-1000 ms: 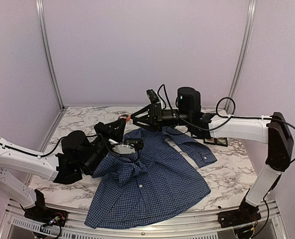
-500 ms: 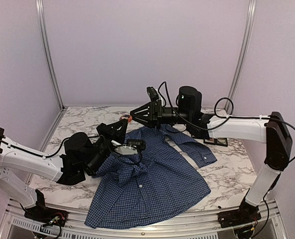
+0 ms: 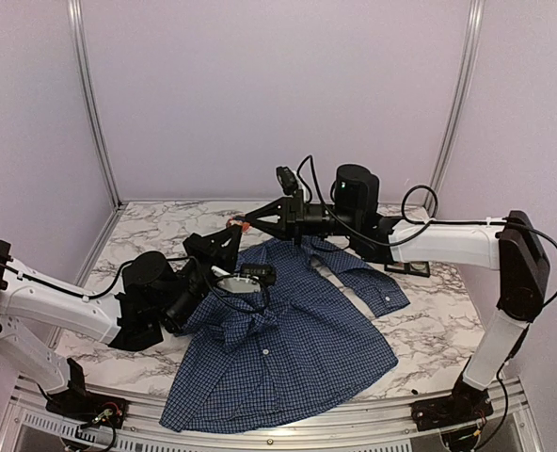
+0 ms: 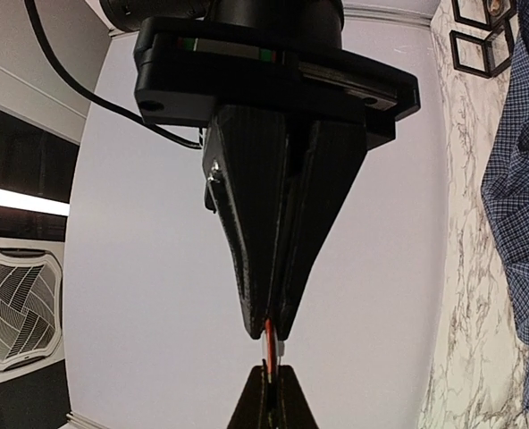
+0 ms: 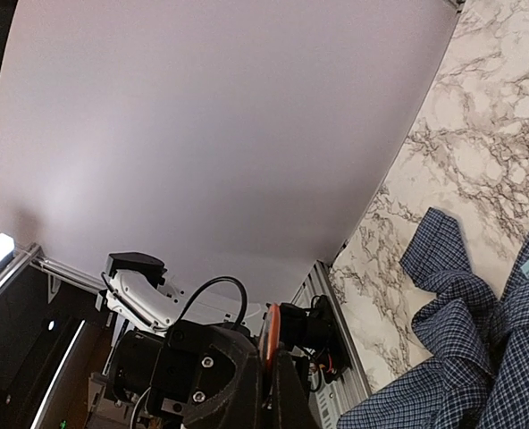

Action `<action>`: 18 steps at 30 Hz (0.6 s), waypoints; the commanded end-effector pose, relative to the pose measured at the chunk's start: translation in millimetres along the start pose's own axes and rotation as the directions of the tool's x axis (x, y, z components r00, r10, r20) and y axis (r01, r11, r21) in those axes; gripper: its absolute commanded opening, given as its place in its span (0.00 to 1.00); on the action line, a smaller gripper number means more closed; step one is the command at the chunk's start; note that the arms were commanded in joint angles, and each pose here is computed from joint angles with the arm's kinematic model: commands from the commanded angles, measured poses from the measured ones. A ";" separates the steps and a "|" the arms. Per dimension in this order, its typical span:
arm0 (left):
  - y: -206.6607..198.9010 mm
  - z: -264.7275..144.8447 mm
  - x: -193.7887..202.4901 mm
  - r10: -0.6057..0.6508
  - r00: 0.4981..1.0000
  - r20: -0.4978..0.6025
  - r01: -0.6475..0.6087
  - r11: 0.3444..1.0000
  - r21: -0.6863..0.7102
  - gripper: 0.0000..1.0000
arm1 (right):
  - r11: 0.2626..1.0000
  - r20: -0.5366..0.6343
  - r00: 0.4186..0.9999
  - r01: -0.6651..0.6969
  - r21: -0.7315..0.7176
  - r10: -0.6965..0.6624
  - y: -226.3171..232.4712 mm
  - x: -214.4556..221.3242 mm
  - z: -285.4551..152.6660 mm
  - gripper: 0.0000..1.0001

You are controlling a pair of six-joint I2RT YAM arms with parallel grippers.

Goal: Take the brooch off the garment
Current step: Pass from the left arm to the right

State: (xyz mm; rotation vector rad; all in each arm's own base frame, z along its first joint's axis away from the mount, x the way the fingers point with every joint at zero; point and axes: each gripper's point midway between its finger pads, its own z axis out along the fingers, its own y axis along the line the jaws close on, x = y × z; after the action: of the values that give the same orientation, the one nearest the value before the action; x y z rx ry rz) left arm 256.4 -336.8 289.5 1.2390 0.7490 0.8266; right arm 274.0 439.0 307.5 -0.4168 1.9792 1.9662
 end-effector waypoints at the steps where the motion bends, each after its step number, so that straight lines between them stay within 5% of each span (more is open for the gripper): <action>1: 0.6 0.9 -3.1 -0.020 1.000 0.005 0.020 1.000 -0.013 0.00 | 0.999 -0.005 1.000 0.023 -0.031 -0.024 8.8 -0.2 5.8 0.00; 3: 1.7 1.3 -2.3 -0.025 1.000 -0.001 0.025 1.000 -0.016 0.03 | 0.999 -0.005 1.000 0.021 -0.032 -0.021 8.8 0.8 5.8 0.00; 12: -1.8 -1.0 2.8 -0.086 0.995 -0.042 0.087 0.996 0.030 0.46 | 1.000 0.043 0.999 0.014 -0.004 -0.014 0.1 -4.3 0.6 0.00; 18: -5.1 -10.1 4.3 -0.218 0.972 -0.084 0.224 0.972 0.069 0.69 | 1.000 0.094 0.995 0.017 0.024 -0.019 -9.2 -13.3 -6.4 0.00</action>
State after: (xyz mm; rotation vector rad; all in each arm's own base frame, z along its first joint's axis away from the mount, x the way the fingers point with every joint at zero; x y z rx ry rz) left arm 254.8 -335.9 272.4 1.2525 0.8587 0.7577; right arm 280.1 437.8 301.5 -0.3582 1.9774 1.9498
